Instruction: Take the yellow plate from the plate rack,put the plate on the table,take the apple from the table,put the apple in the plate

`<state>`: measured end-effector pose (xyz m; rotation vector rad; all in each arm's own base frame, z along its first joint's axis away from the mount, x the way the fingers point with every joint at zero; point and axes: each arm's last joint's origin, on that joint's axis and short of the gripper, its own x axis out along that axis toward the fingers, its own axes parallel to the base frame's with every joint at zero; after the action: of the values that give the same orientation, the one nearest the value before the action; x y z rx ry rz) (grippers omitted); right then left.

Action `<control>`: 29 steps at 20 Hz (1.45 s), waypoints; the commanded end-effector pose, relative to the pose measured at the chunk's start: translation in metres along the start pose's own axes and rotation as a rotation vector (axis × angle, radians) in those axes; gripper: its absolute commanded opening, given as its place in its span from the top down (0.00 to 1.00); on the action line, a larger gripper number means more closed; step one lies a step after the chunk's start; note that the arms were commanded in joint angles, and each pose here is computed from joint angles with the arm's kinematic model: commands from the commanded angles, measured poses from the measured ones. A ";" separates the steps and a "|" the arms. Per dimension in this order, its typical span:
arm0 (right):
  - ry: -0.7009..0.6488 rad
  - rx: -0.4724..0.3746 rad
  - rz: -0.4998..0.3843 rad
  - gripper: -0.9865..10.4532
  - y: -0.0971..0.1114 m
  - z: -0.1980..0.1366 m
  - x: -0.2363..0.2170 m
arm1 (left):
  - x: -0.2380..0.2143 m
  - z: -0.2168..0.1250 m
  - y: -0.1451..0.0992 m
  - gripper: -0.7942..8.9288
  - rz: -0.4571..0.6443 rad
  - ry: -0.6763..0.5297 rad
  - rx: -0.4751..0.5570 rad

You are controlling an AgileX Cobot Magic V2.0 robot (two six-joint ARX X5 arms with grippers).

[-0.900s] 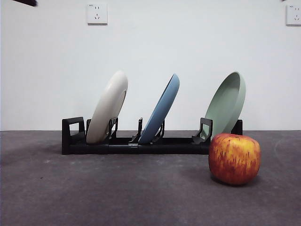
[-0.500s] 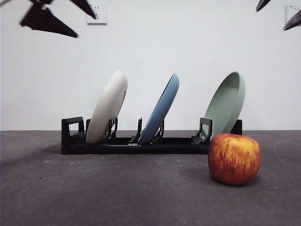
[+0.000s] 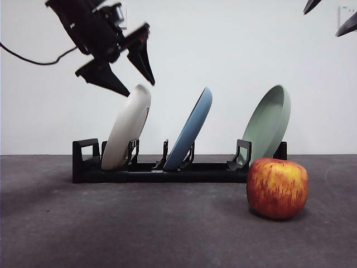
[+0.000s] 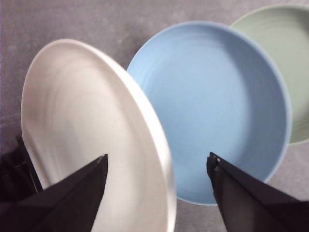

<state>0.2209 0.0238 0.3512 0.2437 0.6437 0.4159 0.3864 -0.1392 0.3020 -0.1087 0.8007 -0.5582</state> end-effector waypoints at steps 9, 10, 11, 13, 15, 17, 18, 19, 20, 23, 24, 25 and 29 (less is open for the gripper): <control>-0.006 -0.008 0.002 0.61 0.001 0.001 -0.001 | 0.004 0.004 -0.004 0.93 0.003 -0.013 0.061; -0.005 -0.007 0.002 0.61 0.001 0.001 -0.001 | -0.001 0.007 -0.007 0.93 -0.022 -0.014 0.063; -0.002 -0.005 0.001 0.61 0.001 0.001 -0.001 | -0.007 0.010 -0.010 0.93 -0.054 -0.019 0.067; 0.007 -0.001 0.000 0.61 0.001 0.000 -0.001 | -0.027 0.019 -0.021 0.93 -0.109 -0.037 0.080; 0.010 -0.001 -0.001 0.61 0.001 -0.001 -0.001 | -0.053 0.027 -0.036 0.93 -0.148 -0.056 0.108; 0.009 -0.001 -0.001 0.61 0.001 -0.001 -0.001 | -0.085 0.028 -0.053 0.93 -0.159 -0.049 0.175; 0.009 0.000 -0.001 0.61 0.001 -0.001 -0.001 | -0.105 0.023 -0.065 0.93 -0.163 -0.040 0.228; 0.009 0.000 -0.001 0.61 0.001 -0.001 -0.001 | -0.121 0.018 -0.076 0.93 -0.163 -0.031 0.271; 0.009 -0.001 -0.001 0.61 0.001 -0.001 -0.001 | -0.140 0.010 -0.088 0.93 -0.147 -0.022 0.322; 0.009 -0.001 -0.001 0.61 0.001 -0.001 -0.001 | -0.187 -0.015 -0.124 0.93 -0.052 -0.009 0.454; 0.009 0.000 -0.001 0.61 0.001 -0.001 -0.001 | -0.200 -0.025 -0.138 0.93 -0.050 -0.013 0.498; 0.009 0.000 -0.001 0.61 0.001 -0.001 -0.001 | -0.208 -0.032 -0.149 0.93 -0.050 -0.022 0.533; 0.012 0.001 -0.002 0.61 0.001 -0.001 -0.001 | -0.205 -0.073 -0.184 0.93 0.048 0.057 0.620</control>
<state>0.2200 0.0237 0.3500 0.2469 0.6603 0.4131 0.1377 -0.1768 0.4469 0.4933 0.6156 -0.7698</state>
